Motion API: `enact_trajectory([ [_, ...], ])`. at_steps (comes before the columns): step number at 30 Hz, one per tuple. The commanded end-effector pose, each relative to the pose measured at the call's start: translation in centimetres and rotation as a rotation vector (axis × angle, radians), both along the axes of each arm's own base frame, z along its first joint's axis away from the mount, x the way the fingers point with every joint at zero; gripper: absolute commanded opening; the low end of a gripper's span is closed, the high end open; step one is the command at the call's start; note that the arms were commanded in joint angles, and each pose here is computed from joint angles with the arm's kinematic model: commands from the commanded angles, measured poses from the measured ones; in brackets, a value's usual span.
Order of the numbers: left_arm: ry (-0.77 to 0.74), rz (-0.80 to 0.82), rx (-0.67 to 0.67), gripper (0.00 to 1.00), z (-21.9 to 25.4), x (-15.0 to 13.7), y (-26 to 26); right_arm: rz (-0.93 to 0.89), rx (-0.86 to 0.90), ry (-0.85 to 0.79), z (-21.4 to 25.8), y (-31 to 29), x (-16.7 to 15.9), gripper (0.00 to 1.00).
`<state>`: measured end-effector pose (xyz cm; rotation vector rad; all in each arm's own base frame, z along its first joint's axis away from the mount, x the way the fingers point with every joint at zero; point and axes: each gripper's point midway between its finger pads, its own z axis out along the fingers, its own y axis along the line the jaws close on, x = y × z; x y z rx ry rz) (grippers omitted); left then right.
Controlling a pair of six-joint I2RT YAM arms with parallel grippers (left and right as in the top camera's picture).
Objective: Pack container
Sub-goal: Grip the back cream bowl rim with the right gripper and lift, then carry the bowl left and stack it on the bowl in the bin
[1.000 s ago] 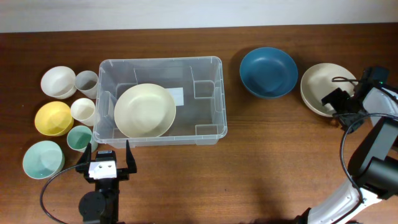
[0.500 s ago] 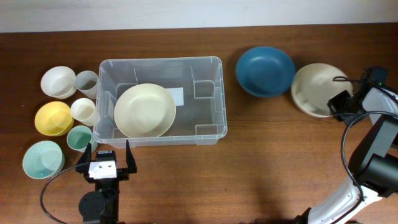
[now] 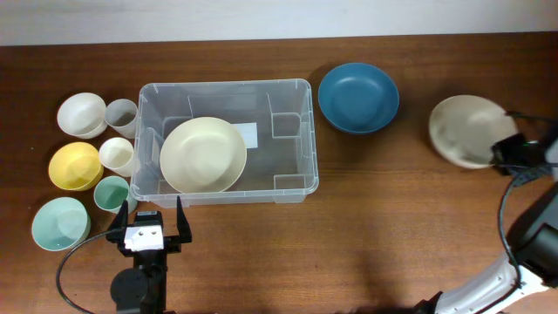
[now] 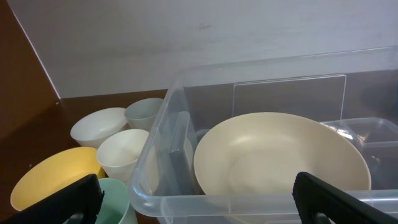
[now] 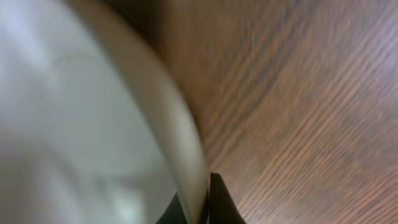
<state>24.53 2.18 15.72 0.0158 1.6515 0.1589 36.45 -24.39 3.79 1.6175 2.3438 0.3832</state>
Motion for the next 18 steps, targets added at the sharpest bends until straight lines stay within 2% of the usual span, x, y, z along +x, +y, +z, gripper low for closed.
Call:
enact_trajectory([
  [1,0.004,0.007,0.016,1.00,-0.1,0.0,0.2,0.096,0.138,-0.340,8.1,0.8,3.5,0.04],
  [3,0.004,0.007,0.016,1.00,-0.1,0.0,0.2,0.186,0.176,-0.495,12.7,1.9,4.5,0.04],
  [5,0.004,0.007,0.016,1.00,-0.1,0.0,0.2,0.270,0.173,-0.583,16.2,3.6,4.8,0.04],
  [8,0.004,0.007,0.016,1.00,-0.1,0.0,0.2,0.431,0.130,-0.653,20.8,8.0,4.7,0.04],
  [10,0.004,0.007,0.016,1.00,-0.1,0.0,0.2,0.582,0.100,-0.685,23.6,13.3,4.7,0.04],
  [14,0.004,0.007,0.016,1.00,-0.1,0.0,0.2,0.820,0.049,-0.683,25.6,23.2,5.1,0.04],
  [18,0.004,0.007,0.016,1.00,-0.1,0.0,0.2,0.954,-0.029,-0.594,24.1,32.4,6.0,0.04],
])
